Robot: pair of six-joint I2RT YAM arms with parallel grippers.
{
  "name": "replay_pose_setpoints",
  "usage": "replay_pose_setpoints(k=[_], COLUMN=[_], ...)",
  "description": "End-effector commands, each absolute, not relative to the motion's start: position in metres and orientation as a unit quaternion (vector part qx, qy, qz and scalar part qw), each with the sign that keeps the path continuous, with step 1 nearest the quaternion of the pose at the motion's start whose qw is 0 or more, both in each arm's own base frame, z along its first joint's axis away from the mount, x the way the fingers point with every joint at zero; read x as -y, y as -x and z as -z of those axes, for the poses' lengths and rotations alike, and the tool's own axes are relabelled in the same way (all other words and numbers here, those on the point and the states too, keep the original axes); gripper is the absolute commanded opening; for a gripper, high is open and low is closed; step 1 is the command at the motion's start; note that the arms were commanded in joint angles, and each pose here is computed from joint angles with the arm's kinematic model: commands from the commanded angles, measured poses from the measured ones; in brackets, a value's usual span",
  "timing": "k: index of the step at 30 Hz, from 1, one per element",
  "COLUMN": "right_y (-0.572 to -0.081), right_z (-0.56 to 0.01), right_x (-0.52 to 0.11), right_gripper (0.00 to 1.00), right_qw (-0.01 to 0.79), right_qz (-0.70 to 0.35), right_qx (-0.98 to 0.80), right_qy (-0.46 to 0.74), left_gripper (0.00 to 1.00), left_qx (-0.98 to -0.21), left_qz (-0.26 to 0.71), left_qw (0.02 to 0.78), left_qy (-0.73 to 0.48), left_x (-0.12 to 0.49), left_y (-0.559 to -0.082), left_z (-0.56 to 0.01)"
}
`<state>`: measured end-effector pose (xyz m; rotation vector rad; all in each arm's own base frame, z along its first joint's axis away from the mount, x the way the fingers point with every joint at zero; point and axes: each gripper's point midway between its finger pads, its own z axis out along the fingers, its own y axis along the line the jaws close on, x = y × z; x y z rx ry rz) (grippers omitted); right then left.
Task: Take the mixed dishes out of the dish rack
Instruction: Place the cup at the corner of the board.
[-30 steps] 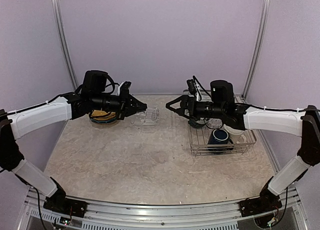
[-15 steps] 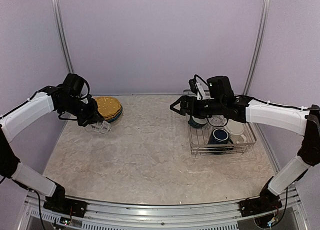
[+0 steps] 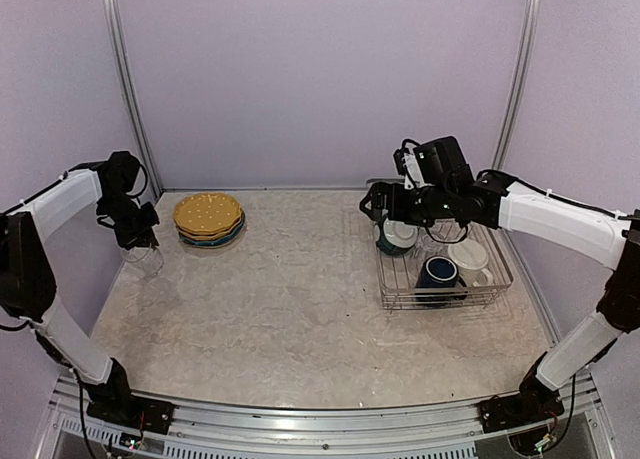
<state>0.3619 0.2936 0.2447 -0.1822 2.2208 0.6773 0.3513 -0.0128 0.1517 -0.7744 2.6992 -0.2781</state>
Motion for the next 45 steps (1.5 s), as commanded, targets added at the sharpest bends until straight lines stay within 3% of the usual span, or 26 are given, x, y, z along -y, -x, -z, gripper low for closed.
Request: replay_pose_setpoints(k=[1, 10, 26, 36, 45], right_y=[-0.367, -0.364, -0.356, -0.358, -0.358], right_z=[-0.259, -0.266, -0.257, -0.257, -0.241], right_x=[-0.263, -0.250, -0.233, -0.217, -0.188], right_gripper=[1.00, 1.00, 1.00, 1.00, 1.00], right_qw=[0.416, 0.436, 0.431, 0.435, 0.414], right_qz=[-0.198, -0.149, -0.143, -0.112, -0.032], right_qx=[-0.886, -0.880, -0.884, -0.889, -0.906], right_qy=[0.043, 0.119, 0.115, 0.090, 0.081], left_gripper=[0.00, 0.00, 0.00, 0.32, 0.61], left_qx=[-0.946, -0.942, -0.947, -0.948, -0.944], left_qz=[0.062, 0.049, 0.043, 0.054, 0.079], left_qw=[0.155, 0.142, 0.092, 0.101, 0.159], left_qy=[0.279, 0.301, 0.304, 0.295, 0.278], left_x=[-0.014, -0.036, -0.037, -0.033, -0.025], left_y=[-0.368, -0.402, -0.413, -0.406, -0.384], left_z=[-0.144, -0.120, -0.077, -0.087, -0.146])
